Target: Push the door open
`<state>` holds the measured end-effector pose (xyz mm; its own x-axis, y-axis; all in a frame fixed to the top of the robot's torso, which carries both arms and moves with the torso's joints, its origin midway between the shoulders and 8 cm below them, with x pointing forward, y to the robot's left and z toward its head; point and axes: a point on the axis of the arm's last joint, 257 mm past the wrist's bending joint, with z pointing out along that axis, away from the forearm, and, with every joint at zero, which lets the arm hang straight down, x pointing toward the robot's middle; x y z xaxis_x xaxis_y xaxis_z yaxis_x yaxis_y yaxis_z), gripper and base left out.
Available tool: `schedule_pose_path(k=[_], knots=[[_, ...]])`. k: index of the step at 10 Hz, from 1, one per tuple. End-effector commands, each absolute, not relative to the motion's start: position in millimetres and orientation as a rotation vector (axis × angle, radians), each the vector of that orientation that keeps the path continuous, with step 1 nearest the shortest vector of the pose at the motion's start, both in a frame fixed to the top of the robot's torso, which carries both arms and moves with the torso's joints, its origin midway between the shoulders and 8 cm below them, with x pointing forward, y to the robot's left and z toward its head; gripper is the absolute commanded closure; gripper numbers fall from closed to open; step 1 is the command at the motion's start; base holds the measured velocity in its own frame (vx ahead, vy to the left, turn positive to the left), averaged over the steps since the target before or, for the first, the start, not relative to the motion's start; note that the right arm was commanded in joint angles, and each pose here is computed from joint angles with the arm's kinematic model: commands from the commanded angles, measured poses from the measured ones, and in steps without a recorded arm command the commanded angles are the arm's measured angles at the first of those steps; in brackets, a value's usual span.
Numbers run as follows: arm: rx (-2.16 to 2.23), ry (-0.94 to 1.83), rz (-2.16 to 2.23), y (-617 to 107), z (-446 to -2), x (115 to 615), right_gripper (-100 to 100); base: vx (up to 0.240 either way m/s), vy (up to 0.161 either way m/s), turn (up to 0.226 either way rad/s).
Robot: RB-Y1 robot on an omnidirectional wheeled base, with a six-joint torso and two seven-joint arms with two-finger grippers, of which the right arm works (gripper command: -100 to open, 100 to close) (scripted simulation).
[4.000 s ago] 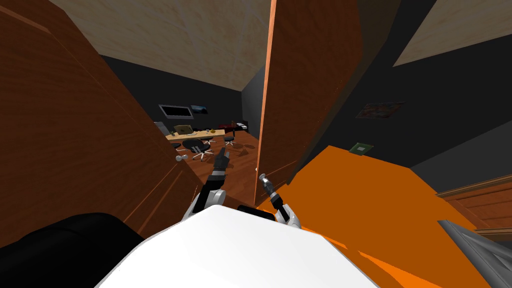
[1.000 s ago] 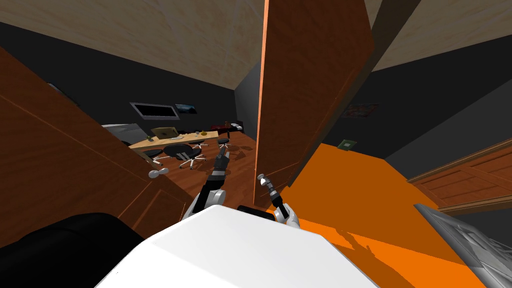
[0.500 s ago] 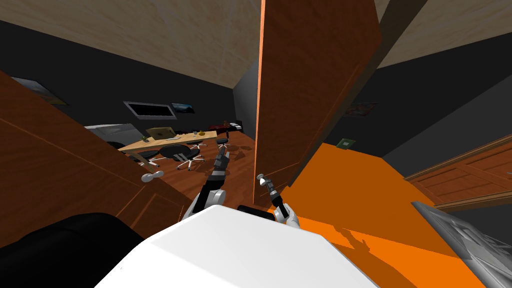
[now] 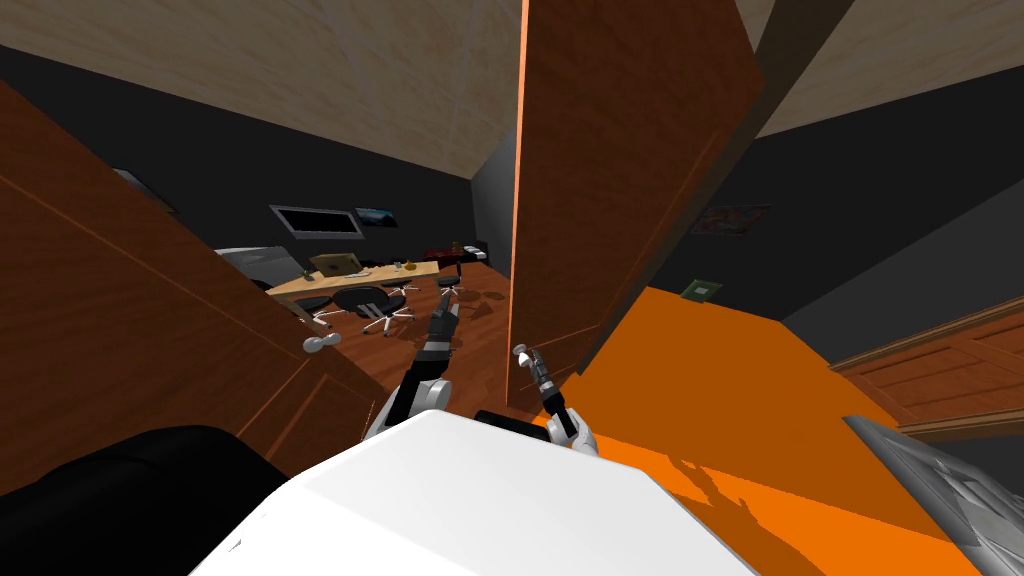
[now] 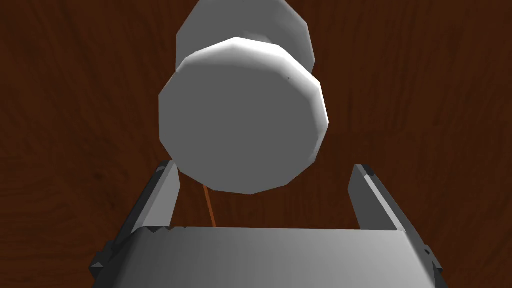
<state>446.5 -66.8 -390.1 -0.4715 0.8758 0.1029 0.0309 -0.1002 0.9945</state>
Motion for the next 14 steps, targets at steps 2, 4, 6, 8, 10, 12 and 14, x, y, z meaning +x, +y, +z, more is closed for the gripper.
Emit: schedule_pose_path(k=[2,4,6,8,10,12,14], knots=[[1.098,1.482,1.695,-67.5,-390.0,446.3,-100,-0.034,-0.033,0.037],[1.149,1.458,1.724,-67.8,-389.9,446.0,-100,-0.034,-0.038,0.057],[1.242,1.408,1.777,-68.2,-389.8,445.4,-100,-0.04,-0.045,0.068],[1.307,1.373,1.816,-68.3,-389.8,445.0,-100,-0.04,-0.037,0.059],[1.366,1.338,1.849,-68.4,-389.8,444.6,-100,-0.047,-0.047,0.066],[1.423,1.302,1.881,-68.2,-389.8,444.1,-100,-0.045,-0.031,0.048],[1.523,1.231,1.934,-67.7,-389.9,443.1,-100,-0.057,-0.044,0.092]])
